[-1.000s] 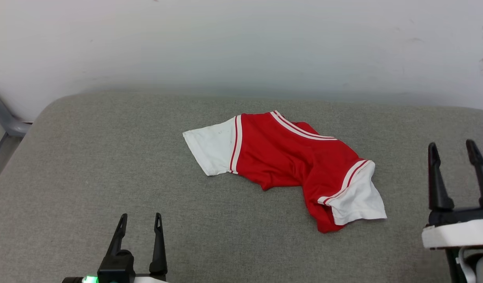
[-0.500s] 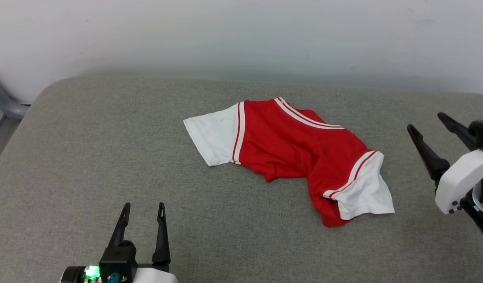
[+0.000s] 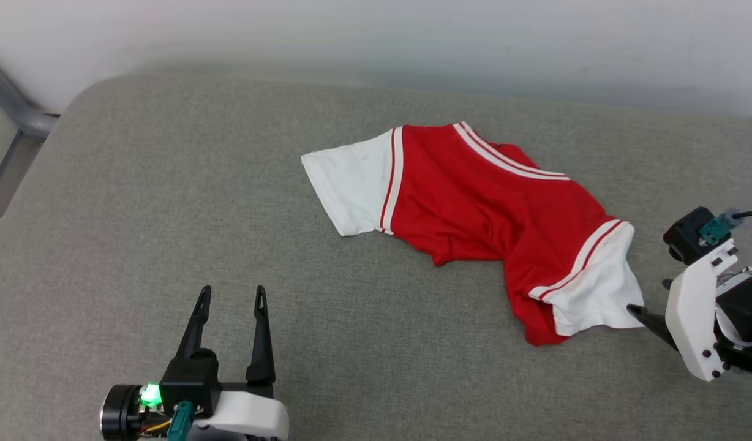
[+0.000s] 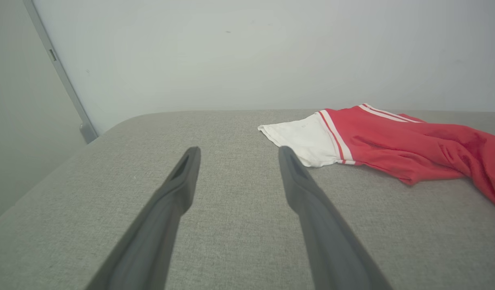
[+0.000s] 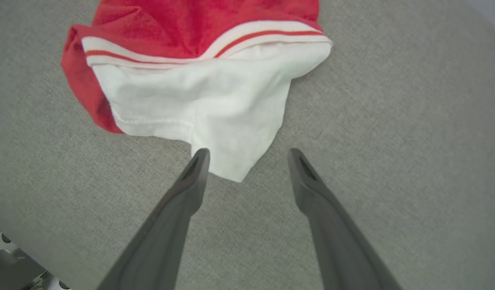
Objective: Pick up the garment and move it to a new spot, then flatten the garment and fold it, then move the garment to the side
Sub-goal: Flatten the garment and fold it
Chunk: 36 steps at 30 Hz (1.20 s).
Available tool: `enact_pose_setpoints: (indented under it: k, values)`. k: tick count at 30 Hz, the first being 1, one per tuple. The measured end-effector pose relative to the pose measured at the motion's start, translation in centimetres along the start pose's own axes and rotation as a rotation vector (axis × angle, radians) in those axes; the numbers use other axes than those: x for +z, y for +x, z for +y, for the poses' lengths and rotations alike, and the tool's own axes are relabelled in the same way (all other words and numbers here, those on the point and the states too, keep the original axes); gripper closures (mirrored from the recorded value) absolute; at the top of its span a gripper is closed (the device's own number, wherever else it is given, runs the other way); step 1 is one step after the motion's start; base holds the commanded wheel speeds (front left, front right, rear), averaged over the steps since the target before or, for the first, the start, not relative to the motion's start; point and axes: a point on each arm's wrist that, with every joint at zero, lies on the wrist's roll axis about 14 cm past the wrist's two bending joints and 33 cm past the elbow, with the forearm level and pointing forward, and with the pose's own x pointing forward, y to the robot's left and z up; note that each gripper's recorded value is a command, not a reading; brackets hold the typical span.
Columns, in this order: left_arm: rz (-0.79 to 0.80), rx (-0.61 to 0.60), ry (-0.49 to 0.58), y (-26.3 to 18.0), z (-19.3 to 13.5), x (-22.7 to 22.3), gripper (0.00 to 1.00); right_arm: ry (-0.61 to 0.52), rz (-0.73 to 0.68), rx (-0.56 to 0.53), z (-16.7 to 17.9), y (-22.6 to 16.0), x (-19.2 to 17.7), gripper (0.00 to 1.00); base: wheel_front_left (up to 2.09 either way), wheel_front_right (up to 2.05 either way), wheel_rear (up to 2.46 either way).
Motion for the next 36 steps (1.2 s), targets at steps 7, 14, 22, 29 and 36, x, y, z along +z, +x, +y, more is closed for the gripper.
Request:
enact_pose_setpoints:
  k: [7, 14, 22, 29, 36]
  values:
    - [0.021, 0.014, 0.000, 1.1, 0.2, -0.8, 0.00, -0.042, 0.148, 0.023, -0.4, 3.6, -2.0, 0.00, 0.00, 0.00, 0.00]
    - [0.057, 0.043, 0.006, 1.8, 0.8, -2.0, 0.00, -0.071, 0.280, 0.060, 0.2, 6.5, -5.3, 0.00, 0.00, 0.00, 0.00]
    - [0.062, 0.028, -0.003, 2.4, 0.2, -2.4, 0.00, -0.009, 0.208, 0.091, 1.0, 6.4, -5.4, 1.00, 0.00, 0.00, 0.00]
    - [0.026, -0.006, -0.010, 2.6, -0.7, -1.3, 0.00, 0.054, 0.060, 0.022, -1.4, 3.7, -3.9, 1.00, 0.00, 0.00, 0.00]
    - [0.006, -0.036, -0.015, 2.3, -1.3, -0.6, 0.00, 0.147, 0.062, -0.100, -5.9, -0.7, -6.9, 1.00, 0.00, 0.00, 0.00]
